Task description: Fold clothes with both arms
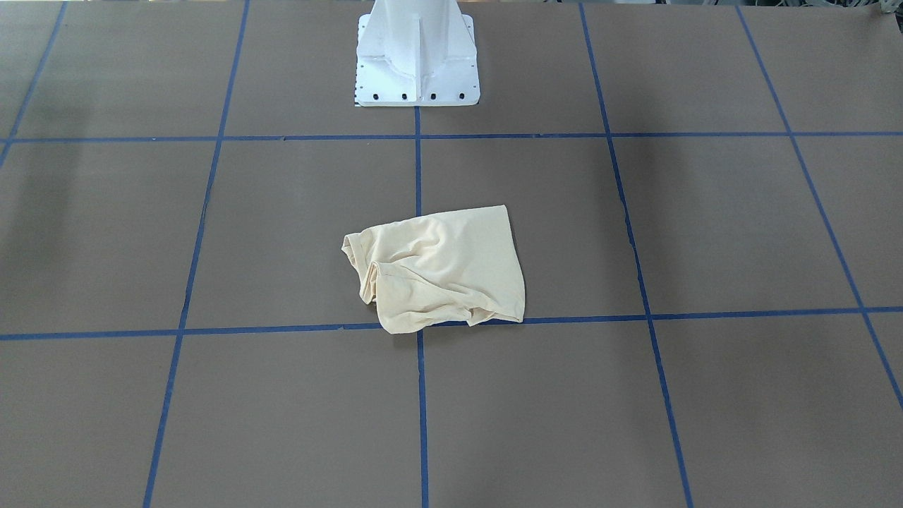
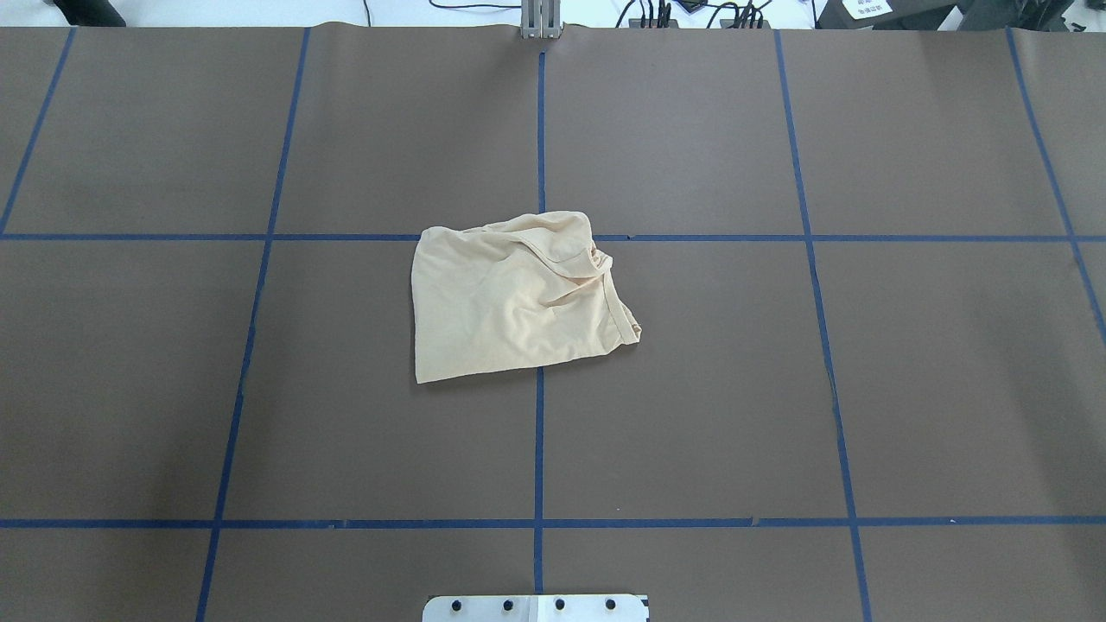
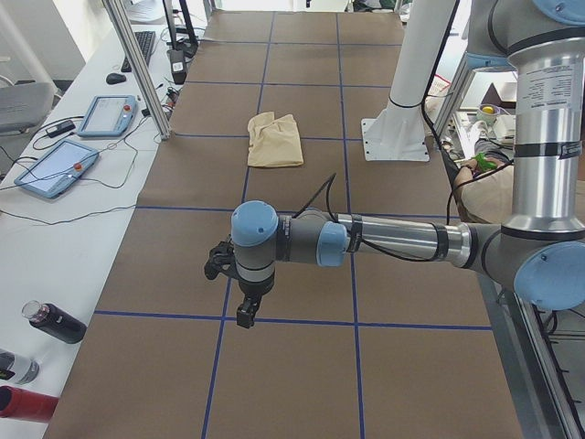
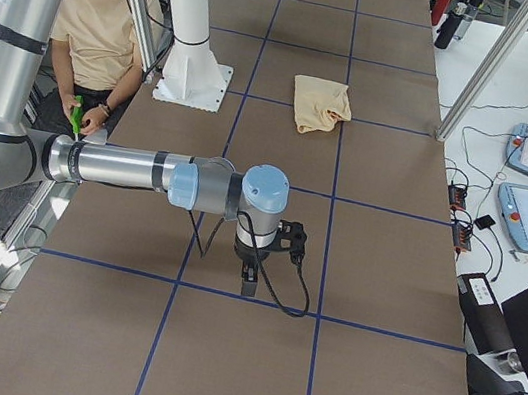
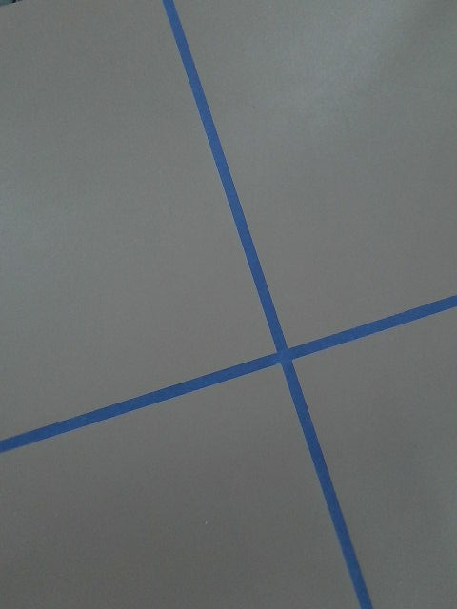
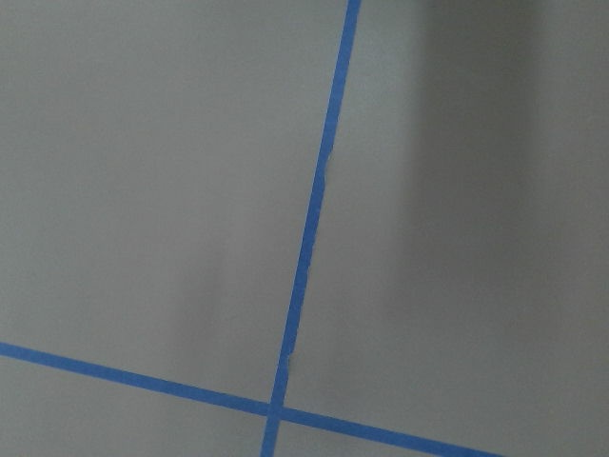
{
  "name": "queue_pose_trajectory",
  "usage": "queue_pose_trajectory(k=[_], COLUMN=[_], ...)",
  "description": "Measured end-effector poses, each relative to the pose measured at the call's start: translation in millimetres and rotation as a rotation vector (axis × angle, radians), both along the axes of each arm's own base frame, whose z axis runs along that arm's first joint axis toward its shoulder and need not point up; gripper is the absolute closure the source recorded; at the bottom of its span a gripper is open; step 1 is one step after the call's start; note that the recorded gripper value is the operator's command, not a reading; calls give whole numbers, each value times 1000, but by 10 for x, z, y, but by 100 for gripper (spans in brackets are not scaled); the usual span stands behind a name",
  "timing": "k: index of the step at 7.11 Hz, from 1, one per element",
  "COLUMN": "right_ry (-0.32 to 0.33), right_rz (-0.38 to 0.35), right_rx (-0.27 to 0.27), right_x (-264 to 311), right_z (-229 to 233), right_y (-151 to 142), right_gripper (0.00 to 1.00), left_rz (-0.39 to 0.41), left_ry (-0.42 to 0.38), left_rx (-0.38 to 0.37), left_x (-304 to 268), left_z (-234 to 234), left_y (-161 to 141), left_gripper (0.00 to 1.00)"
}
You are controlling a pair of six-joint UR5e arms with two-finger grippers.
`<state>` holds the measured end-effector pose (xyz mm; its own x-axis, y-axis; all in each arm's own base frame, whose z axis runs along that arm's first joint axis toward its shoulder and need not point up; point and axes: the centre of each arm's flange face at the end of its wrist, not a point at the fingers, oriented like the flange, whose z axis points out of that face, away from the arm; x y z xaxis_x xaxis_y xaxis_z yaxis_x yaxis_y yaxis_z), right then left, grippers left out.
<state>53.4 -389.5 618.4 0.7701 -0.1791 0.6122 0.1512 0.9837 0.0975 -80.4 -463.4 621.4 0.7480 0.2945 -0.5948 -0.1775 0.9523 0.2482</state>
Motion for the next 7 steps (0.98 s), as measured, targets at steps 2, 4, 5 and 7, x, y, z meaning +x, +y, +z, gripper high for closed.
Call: queue_pose_trajectory(k=[2, 4, 5, 7], right_ry=[-1, -2, -2, -2], right_rz=[1, 2, 2, 3], right_rx=[7, 9, 10, 16], right_x=[-1, -2, -2, -2], right_z=[-37, -50, -57, -91], right_y=[-3, -4, -5, -7], right_gripper=[0, 0, 0, 0], left_rz=[0, 0, 0, -1], left_ry=[0, -1, -1, 0], left_rx=[2, 1, 0, 1], left_x=[0, -1, -1, 0], left_z=[-5, -2, 1, -8], left_y=[-3, -1, 1, -2], left_gripper=[0, 0, 0, 0])
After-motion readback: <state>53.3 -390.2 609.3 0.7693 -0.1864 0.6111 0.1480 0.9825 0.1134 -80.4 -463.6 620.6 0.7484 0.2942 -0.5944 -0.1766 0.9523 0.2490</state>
